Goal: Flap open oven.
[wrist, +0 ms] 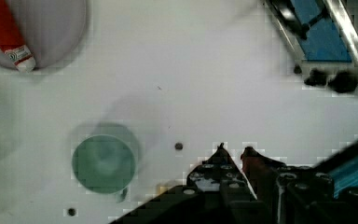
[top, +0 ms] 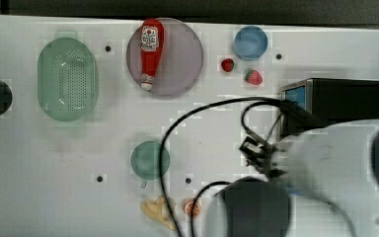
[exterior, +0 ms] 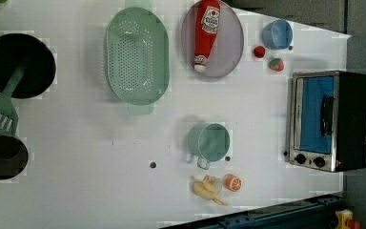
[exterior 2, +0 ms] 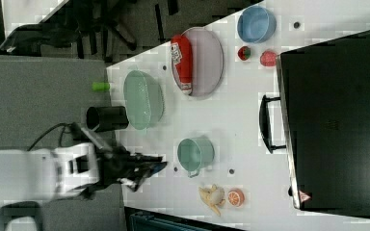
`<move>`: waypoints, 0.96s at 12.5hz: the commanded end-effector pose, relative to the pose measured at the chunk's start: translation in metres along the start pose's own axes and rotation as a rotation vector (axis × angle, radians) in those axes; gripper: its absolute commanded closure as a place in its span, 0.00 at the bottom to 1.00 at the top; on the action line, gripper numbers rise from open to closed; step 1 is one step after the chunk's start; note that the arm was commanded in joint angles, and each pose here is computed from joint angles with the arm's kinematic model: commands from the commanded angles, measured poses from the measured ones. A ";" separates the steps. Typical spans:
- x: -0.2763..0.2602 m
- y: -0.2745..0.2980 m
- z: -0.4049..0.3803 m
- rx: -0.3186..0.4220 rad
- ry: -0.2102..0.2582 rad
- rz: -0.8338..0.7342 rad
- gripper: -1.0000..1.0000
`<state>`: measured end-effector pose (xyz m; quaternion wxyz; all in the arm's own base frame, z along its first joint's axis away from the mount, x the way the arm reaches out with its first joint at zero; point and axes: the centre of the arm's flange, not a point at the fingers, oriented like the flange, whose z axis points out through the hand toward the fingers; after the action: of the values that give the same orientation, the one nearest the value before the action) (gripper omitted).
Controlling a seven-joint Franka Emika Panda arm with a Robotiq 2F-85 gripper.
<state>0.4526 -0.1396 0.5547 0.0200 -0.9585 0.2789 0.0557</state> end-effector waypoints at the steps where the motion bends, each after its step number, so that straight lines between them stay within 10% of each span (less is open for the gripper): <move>1: 0.039 0.037 0.026 -0.018 0.031 -0.296 0.83; 12: 0.116 0.095 0.169 -0.137 0.150 -0.521 0.83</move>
<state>0.4852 -0.2734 0.3739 -0.0514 -0.9970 0.0577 0.0019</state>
